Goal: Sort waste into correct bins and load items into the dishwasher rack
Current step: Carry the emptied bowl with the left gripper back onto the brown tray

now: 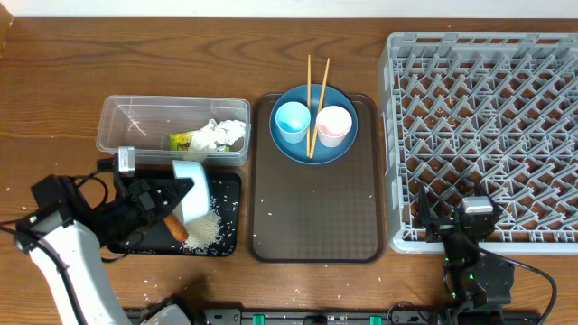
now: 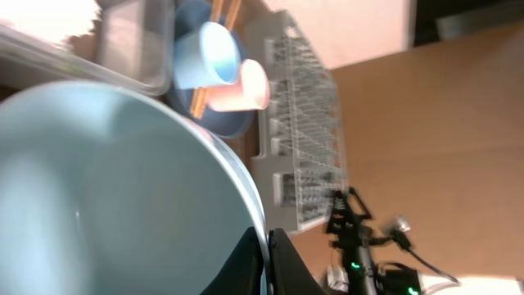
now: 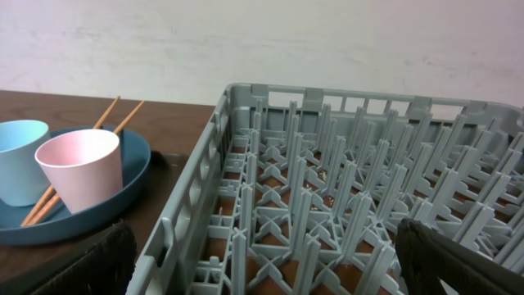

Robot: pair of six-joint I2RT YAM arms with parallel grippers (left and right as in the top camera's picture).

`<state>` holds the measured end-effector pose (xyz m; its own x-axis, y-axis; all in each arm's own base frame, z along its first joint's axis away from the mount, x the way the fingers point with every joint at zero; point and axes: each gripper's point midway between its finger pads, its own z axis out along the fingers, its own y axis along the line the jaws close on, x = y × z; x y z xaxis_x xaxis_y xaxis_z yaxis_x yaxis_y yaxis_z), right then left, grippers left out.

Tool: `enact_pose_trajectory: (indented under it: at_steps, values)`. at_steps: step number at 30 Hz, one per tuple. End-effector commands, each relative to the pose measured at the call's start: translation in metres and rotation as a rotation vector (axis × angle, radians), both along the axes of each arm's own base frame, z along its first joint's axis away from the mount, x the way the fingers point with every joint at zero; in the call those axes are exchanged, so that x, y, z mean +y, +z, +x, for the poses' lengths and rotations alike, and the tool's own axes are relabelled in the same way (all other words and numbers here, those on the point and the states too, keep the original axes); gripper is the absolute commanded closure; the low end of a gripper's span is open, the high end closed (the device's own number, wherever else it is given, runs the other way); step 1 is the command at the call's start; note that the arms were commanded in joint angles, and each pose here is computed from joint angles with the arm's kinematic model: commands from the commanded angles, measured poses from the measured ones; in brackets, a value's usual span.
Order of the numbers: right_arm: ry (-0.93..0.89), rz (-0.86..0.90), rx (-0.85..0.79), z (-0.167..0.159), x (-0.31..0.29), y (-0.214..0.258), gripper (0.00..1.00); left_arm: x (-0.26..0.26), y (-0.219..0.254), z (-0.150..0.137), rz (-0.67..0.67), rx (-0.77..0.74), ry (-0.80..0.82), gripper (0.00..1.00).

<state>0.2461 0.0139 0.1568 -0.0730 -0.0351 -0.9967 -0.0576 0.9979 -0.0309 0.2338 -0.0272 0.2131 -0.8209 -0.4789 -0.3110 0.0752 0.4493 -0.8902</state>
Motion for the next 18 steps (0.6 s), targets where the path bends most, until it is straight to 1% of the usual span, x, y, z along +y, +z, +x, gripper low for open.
enact_pose_trajectory:
  at_steps: [1,3,6,10,18]
  values:
    - [-0.013,-0.001,0.000,0.000,-0.003,0.000,0.01,0.009,-0.010,0.002,0.061,0.168,0.094,0.94]
    - [-0.013,-0.001,0.000,0.000,-0.003,0.000,0.01,0.006,-0.013,0.003,0.116,0.194,0.104,0.94]
    - [-0.013,-0.001,0.000,0.000,-0.003,0.000,0.01,-0.009,-0.011,0.005,0.172,0.185,0.071,0.94]
    - [-0.013,-0.001,0.000,0.000,-0.003,0.000,0.01,-0.035,-0.012,0.009,0.251,0.179,0.017,0.94]
    - [-0.013,-0.001,0.000,0.000,-0.003,0.000,0.01,-0.100,-0.028,0.013,0.438,0.176,-0.095,0.94]
